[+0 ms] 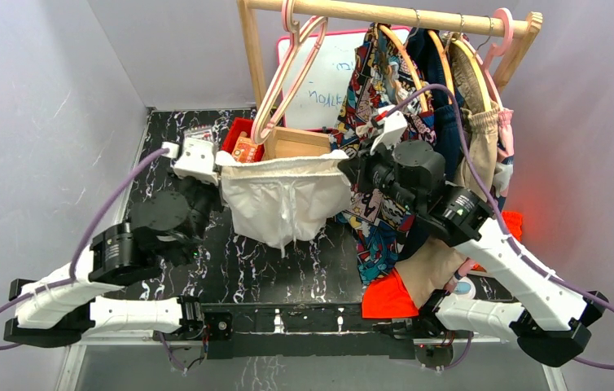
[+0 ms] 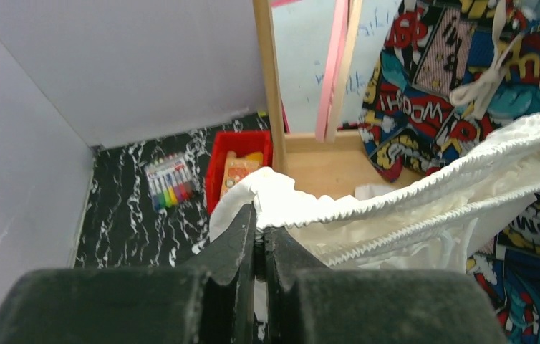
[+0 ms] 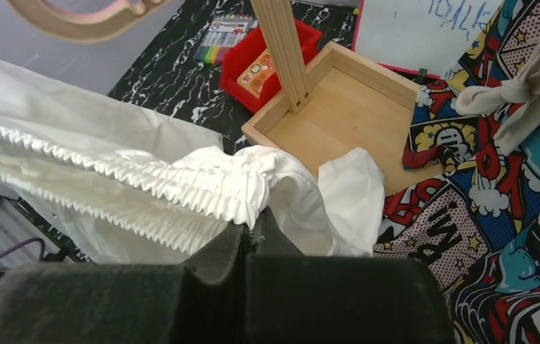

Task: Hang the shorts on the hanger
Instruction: Adjust the shorts at the center of the board.

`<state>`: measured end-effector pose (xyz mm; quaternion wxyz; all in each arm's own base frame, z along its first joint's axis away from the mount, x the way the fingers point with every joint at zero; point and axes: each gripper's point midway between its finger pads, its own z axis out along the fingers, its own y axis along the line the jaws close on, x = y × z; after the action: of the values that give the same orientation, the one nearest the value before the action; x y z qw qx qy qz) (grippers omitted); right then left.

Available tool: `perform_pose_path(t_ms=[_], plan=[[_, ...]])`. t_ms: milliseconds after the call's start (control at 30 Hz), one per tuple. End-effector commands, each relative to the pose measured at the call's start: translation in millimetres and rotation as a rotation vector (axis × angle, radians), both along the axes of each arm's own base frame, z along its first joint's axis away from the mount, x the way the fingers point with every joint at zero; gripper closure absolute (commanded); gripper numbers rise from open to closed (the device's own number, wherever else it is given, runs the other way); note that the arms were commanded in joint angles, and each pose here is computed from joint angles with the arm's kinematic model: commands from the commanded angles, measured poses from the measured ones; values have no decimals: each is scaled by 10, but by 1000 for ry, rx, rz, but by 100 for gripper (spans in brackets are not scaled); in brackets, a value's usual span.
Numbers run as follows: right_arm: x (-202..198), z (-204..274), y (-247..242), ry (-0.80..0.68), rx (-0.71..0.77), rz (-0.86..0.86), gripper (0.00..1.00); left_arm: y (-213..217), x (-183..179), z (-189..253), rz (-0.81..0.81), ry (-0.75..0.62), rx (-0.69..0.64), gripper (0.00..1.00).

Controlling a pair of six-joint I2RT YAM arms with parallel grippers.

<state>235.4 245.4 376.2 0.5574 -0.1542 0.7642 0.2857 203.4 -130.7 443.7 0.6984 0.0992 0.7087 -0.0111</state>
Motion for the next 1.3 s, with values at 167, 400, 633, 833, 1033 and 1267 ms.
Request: perform_pose_path(t_ms=[167,400,633,833,1033,1267], plan=[[230,-95,-43,-58,-12,-92,100,-30,303,-697,66,113,74,100],[287,-286,31,-29,-12,-98,100,15,756,-1495,78,363,-32,100],[407,-547,-78,27,-15,-150,100,354,1025,-2007,150,531,-266,100],[552,-352,-230,21,78,-190,100,698,1125,-1781,245,534,-500,100],[452,195,-175,-72,117,-105,100,614,1081,-801,120,348,-540,100],[181,1165,-134,-212,196,31,100,461,805,354,-73,148,-546,100]])
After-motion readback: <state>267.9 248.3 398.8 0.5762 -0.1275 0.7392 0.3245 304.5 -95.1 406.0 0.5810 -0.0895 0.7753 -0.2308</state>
